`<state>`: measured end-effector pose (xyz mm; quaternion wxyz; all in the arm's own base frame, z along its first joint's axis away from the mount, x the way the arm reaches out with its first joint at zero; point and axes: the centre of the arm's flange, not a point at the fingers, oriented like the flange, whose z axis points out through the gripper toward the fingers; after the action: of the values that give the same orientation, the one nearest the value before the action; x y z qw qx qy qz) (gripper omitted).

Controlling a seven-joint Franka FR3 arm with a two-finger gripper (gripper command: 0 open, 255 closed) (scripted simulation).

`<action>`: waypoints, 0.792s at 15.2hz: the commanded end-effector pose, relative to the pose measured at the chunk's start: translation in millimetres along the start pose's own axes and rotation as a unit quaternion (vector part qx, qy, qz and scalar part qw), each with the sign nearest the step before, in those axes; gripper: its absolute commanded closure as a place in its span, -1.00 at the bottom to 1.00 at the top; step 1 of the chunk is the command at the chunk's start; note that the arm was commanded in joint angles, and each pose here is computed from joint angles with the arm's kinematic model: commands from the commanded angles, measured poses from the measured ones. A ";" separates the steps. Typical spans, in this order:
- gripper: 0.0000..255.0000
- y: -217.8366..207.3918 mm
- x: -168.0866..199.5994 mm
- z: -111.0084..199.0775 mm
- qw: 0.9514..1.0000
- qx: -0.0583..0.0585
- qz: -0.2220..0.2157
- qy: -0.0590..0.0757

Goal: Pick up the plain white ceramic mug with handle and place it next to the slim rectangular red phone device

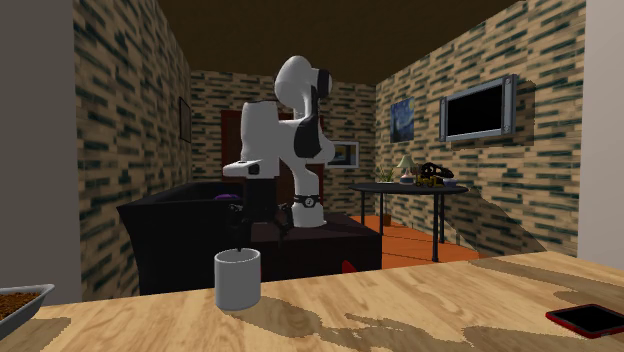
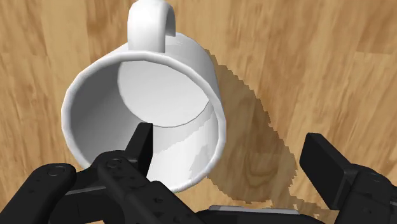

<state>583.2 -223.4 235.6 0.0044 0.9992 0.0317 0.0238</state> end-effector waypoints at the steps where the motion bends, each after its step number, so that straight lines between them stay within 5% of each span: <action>1: -1.00 3.4 4.9 11.8 1.000 0.000 0.000 0.000; 12: -1.00 3.4 5.0 41.2 1.000 0.000 0.000 0.000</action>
<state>590.3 -226.8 194.8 0.0046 0.9992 0.0322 0.0241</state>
